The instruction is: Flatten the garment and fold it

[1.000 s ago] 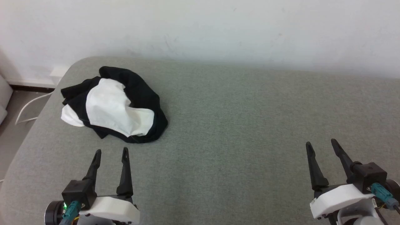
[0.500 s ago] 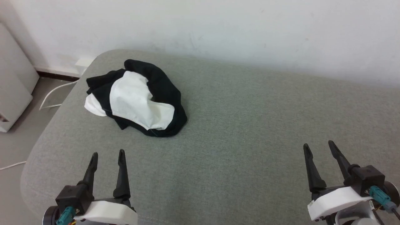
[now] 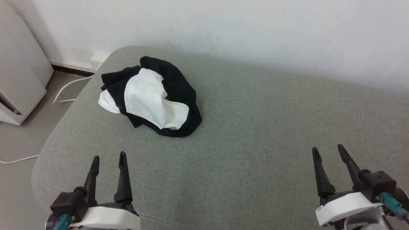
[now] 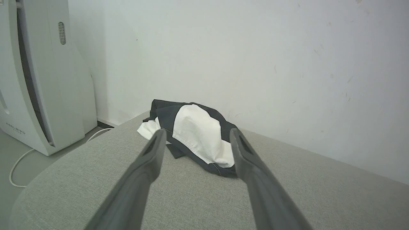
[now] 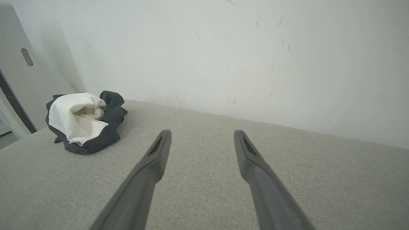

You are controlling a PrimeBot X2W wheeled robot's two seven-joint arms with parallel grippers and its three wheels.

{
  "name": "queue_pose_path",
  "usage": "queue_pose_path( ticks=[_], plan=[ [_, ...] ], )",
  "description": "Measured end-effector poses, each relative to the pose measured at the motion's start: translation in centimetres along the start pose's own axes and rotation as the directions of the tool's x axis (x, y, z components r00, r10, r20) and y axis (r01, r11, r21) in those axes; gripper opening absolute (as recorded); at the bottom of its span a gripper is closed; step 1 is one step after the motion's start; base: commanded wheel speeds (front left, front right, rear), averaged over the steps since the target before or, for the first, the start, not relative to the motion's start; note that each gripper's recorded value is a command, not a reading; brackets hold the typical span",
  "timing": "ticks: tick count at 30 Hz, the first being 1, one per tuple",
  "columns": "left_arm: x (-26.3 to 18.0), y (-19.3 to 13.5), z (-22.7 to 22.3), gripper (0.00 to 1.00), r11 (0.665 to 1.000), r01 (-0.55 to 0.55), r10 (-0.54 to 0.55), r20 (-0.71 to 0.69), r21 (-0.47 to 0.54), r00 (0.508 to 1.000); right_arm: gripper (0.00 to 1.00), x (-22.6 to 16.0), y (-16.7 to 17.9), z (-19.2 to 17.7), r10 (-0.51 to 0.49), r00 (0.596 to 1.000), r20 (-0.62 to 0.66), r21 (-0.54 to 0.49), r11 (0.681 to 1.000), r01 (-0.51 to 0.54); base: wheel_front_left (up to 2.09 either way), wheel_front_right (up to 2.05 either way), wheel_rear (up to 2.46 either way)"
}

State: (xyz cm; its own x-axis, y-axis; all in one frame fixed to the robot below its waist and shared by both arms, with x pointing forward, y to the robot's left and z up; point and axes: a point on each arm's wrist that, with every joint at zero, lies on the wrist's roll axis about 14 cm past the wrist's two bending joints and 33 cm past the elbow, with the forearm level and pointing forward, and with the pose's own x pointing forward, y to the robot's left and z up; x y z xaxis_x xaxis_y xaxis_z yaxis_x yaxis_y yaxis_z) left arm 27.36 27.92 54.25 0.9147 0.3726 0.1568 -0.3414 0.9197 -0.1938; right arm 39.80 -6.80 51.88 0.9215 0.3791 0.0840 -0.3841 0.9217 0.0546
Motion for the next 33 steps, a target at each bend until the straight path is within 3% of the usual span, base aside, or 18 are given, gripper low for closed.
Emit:
queue_pose_path(
  ticks=[5, 10, 15, 20, 24, 28, 33],
  plan=[
    [0.5, -0.5, 0.9, 1.0, 0.998, 0.04, -0.039, 0.026, -0.04, 0.999, 1.0, 0.1, -0.2, 0.0, -0.007, 1.0, 0.005, 0.008, 1.0, 0.007, 0.0, 0.0, 0.0],
    [4.1, 0.2, 6.4, 1.0, 0.996, 0.085, -0.089, 0.106, 0.04, 0.99, 1.0, 0.0, -0.8, -0.5, -0.025, 1.0, -0.004, 0.008, 1.0, 0.025, 0.0, 0.0, 0.0],
    [7.8, 0.8, 10.7, 1.0, 0.995, 0.092, -0.096, 0.106, 0.036, 0.99, 1.0, 0.1, -1.3, -0.9, -0.037, 0.999, -0.008, 0.011, 0.999, 0.037, 0.0, 0.0, 0.0],
    [11.6, 1.3, 13.5, 1.0, 0.99, 0.111, -0.116, 0.056, 0.091, 0.992, 1.0, 0.2, -2.0, -1.6, -0.054, 0.998, -0.015, 0.016, 0.998, 0.054, 0.0, 0.0, 0.0],
    [14.7, 1.7, 13.7, 1.0, 0.996, 0.085, -0.084, -0.025, 0.031, 0.996, 1.0, 0.3, -2.5, -2.3, -0.064, 0.997, -0.03, 0.009, 0.998, 0.064, 0.0, 0.0, 0.0],
    [17.4, 2.7, 14.2, 1.0, 0.997, 0.039, -0.033, -0.093, 0.061, 0.995, 1.0, 0.5, -3.1, -3.1, -0.076, 0.996, -0.043, -0.007, 0.997, 0.076, 0.0, 0.0, 0.0],
    [20.2, 2.0, 11.3, 1.0, 0.995, 0.05, -0.026, -0.251, 0.088, 0.968, 1.0, 0.9, -4.3, -4.0, -0.102, 0.993, -0.058, -0.023, 0.995, 0.101, 0.0, 0.0, 0.0]
  ],
)
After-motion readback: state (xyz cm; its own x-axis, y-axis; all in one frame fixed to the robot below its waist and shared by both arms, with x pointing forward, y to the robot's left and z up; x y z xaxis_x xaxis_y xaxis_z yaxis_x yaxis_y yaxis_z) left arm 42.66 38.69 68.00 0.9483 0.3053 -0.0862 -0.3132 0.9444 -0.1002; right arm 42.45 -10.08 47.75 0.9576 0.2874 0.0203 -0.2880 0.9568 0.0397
